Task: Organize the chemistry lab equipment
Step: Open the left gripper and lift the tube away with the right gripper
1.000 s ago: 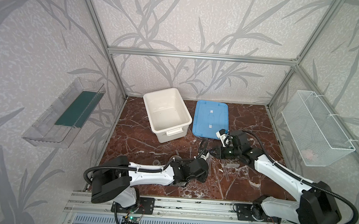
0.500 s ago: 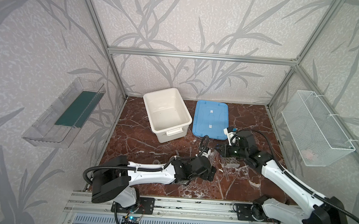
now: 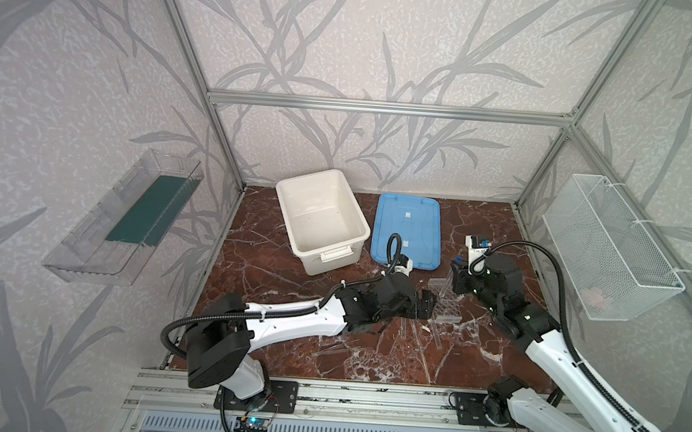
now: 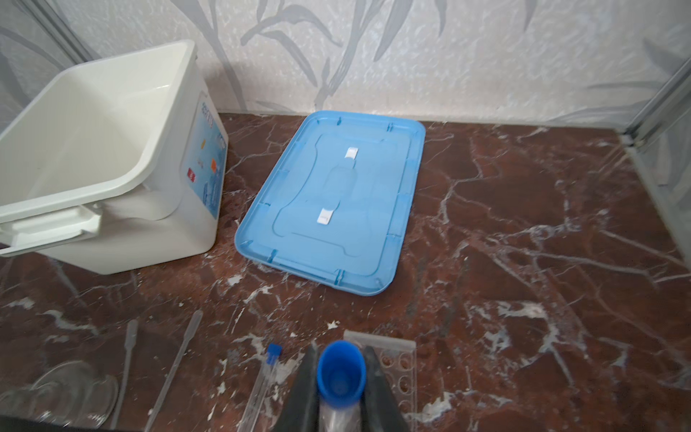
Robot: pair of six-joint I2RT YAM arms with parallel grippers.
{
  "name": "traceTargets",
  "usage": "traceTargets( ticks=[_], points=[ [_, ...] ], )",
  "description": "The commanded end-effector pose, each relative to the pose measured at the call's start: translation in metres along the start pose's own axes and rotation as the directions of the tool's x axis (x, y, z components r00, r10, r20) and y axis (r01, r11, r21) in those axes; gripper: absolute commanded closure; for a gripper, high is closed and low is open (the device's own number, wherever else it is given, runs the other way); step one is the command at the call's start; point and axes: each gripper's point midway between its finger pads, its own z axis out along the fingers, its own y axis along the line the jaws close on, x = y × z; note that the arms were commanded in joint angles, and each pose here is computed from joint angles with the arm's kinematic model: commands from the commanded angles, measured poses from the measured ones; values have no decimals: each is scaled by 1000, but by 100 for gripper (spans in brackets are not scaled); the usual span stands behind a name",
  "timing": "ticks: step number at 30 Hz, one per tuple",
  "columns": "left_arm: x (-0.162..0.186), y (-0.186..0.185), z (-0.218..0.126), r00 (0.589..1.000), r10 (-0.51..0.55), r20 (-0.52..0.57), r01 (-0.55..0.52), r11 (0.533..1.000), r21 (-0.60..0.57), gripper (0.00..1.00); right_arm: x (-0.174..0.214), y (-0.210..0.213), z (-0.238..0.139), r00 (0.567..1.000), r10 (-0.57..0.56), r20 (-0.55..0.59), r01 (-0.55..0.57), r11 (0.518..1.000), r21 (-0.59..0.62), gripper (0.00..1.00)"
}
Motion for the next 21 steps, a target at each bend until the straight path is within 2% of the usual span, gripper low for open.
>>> traceTargets(
  ticks=[1, 8, 21],
  points=[
    [-5, -12, 11, 1000, -1, -20, 3, 998, 64, 1, -22, -16, 3, 992, -64, 110, 53, 993, 104, 83],
    [-14, -4, 29, 999, -27, -41, 29, 997, 65, 1, -17, -28, 20, 985, -68, 158, 41, 985, 168, 83],
    [-10, -2, 51, 997, 4, -76, -1, 999, 38, 1, 10, -41, 40, 991, -29, 131, 4, 982, 190, 83]
  ],
)
